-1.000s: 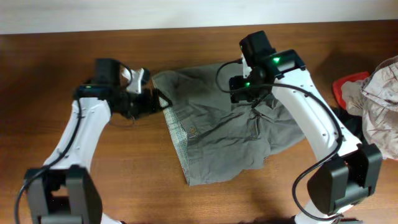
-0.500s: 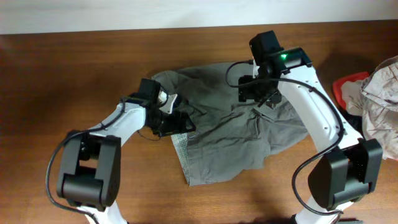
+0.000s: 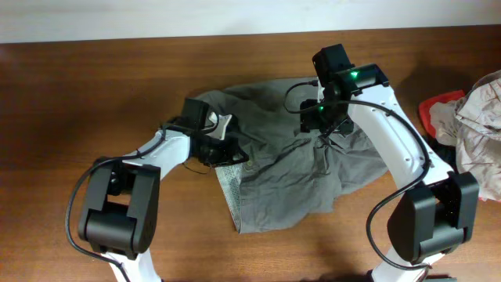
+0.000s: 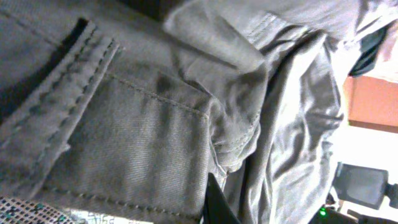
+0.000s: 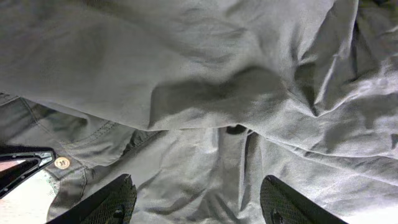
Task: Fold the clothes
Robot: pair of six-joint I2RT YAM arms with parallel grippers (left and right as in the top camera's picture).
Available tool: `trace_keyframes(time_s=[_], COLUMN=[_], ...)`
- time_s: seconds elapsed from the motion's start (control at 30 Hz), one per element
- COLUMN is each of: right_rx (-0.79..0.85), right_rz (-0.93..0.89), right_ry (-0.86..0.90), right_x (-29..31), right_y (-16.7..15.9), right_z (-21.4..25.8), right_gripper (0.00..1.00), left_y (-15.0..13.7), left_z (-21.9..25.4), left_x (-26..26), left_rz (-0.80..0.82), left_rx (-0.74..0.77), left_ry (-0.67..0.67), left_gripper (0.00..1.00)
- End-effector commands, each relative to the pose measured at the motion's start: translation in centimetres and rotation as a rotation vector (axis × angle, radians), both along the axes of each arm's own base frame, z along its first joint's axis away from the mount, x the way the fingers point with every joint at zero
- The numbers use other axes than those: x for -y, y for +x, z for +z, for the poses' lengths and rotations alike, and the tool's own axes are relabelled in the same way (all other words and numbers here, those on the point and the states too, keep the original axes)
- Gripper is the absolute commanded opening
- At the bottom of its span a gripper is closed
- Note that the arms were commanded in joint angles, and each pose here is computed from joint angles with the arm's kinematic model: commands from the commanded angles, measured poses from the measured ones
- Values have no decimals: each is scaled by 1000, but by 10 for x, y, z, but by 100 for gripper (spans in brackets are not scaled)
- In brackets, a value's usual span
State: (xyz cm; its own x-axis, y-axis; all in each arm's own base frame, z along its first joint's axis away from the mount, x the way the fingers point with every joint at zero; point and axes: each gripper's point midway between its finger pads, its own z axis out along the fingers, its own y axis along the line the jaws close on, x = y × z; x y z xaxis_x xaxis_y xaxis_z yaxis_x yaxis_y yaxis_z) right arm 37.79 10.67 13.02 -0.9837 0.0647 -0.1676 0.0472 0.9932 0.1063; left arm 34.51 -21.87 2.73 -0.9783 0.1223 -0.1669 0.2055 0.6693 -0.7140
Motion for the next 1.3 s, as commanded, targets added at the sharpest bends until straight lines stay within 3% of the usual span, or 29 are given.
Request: trace_keyframes(time_s=[0.0,0.27,0.6,0.87,0.97,1.0,1.03,1.13,1.27], right_rx=[-18,-54,-61,18,103,139,158,258,386], right_rz=[-13,-25,-82,-74,-3,3,3,-21,135], right_ry=[-42,-75,-72,-24,63,90,93,6,-154], right_x=[7,15,30,27,10,4,4,18,37], right_y=[-3,-14,-16,6,26,34,39,62,89], right_z=[-9,-45,-63,-60,-53,-50,-48,-43,-23], right_gripper=[69,69,70,71,51,50,47,27,25], left_y=[-2,-4,-16,-20,-21,-22,-23,-24,-32], left_z=[25,86,67,56,56,55,55,53,50], left_x=[3,-11,-79,-102,-102,-102,-103,-108,-114], left_rz=[-14,15,164,191,183,178,167,171,137], left_rx=[-23,68,75,63,60,60,64,59,46], left_ry=[-134,-137,330,467,471,473,477,507,545], left_gripper=[1,1,0,0,1,0,1,0,0])
